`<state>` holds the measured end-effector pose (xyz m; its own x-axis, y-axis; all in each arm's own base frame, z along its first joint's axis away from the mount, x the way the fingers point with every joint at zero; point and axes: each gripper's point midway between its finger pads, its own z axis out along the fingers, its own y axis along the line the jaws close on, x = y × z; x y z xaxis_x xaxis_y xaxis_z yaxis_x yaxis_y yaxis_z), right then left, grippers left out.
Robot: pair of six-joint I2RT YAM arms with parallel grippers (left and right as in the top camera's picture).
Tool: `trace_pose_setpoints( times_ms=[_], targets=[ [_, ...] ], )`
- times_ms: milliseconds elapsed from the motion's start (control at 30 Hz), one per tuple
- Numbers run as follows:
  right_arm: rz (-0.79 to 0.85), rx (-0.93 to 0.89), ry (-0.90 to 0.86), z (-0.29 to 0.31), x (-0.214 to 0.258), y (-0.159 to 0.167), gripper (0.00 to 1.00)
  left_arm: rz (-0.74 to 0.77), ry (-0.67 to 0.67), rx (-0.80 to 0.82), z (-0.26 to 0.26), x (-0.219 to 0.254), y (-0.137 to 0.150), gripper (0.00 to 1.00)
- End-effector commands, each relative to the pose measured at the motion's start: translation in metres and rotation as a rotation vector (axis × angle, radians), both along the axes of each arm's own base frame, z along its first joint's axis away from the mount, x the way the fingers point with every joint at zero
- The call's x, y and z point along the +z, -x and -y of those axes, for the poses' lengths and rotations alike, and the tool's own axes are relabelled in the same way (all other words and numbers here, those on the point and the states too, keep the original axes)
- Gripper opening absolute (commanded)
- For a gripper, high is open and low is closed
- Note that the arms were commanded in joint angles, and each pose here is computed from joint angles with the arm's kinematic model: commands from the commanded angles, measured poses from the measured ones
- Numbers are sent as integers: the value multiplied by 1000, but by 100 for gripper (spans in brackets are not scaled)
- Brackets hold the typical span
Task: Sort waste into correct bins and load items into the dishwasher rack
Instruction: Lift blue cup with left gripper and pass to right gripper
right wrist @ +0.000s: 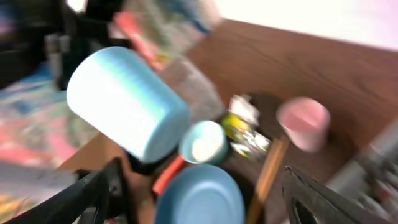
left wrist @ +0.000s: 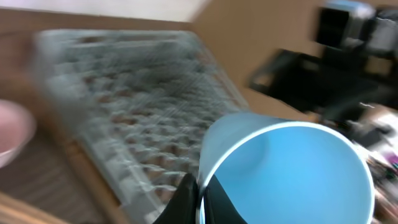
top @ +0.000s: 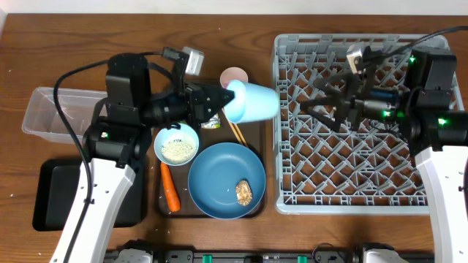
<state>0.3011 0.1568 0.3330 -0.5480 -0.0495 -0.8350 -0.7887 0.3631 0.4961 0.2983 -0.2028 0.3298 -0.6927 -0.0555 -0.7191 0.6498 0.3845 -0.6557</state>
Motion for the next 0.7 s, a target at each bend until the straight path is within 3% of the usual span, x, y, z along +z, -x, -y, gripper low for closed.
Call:
trace_pose_setpoints(
  times_ms=[0,233,567,667],
  targets=[
    [122,225,-153,-15,35,33,83,27,137,-244,12,34,39,6],
    [167,325,-214,-22,46,50,85,88,198,-316,14,63,46,6],
    [280,498,-220,-61,53,77,88,94,202,-319,14,65,47,6],
    [303,541,-225,-70,56,84,83,94,202,-319,14,65,47,6]
  ],
)
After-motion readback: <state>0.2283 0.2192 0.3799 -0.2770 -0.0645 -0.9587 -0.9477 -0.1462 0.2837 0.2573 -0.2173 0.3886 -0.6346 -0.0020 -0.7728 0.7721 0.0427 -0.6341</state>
